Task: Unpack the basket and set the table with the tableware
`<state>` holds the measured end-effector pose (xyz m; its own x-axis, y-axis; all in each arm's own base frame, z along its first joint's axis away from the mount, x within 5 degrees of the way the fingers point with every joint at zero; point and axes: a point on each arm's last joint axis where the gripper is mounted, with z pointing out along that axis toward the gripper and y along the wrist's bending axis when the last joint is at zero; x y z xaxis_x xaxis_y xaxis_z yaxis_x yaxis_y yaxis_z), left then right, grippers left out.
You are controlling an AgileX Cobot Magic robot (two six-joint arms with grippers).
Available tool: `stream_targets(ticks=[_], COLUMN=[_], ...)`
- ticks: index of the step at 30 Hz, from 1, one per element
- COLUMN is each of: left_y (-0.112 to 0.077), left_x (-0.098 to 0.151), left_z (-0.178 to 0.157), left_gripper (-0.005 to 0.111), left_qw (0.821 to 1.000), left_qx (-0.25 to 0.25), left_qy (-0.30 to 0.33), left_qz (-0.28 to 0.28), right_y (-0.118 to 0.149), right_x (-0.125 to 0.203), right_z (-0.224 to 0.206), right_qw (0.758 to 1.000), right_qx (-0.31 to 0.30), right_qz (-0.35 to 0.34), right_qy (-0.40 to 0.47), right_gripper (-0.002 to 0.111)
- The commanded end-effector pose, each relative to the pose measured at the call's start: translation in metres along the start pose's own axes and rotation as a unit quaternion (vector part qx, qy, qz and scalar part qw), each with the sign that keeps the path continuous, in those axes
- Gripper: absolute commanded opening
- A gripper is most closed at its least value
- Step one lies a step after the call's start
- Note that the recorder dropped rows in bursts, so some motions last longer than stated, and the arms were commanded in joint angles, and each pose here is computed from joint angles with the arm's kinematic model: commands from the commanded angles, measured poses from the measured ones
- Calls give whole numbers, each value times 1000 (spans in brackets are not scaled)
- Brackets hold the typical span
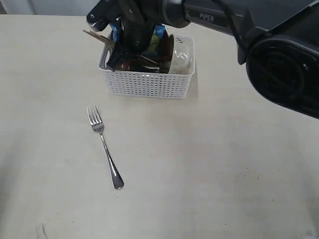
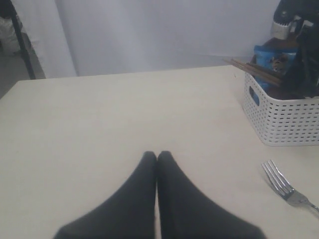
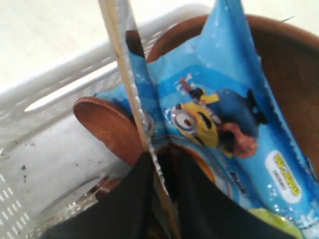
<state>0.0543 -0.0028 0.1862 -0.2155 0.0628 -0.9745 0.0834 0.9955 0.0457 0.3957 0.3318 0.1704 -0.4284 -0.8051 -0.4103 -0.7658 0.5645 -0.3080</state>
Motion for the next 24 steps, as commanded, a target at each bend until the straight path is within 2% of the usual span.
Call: stream_targets(ticks=[1, 17, 24], left_y=[-1, -1, -1], left_x=[0, 0, 0], left_z=[0, 0, 0], left_gripper=[0, 0, 0], left_qw=[1000, 1000, 1000], left_qx=[5, 5, 5], left_qy=[-3, -3, -3], left_qz=[-5, -5, -5], right_y=[2, -12, -19], right_x=[0, -11, -19], right_z=[-12, -61, -90], right_qw=[1000, 1000, 998], right_qx=[-12, 1, 9], right_qz=[12, 20, 33], right_qy=[17, -15, -57], right_gripper=[-1, -1, -1])
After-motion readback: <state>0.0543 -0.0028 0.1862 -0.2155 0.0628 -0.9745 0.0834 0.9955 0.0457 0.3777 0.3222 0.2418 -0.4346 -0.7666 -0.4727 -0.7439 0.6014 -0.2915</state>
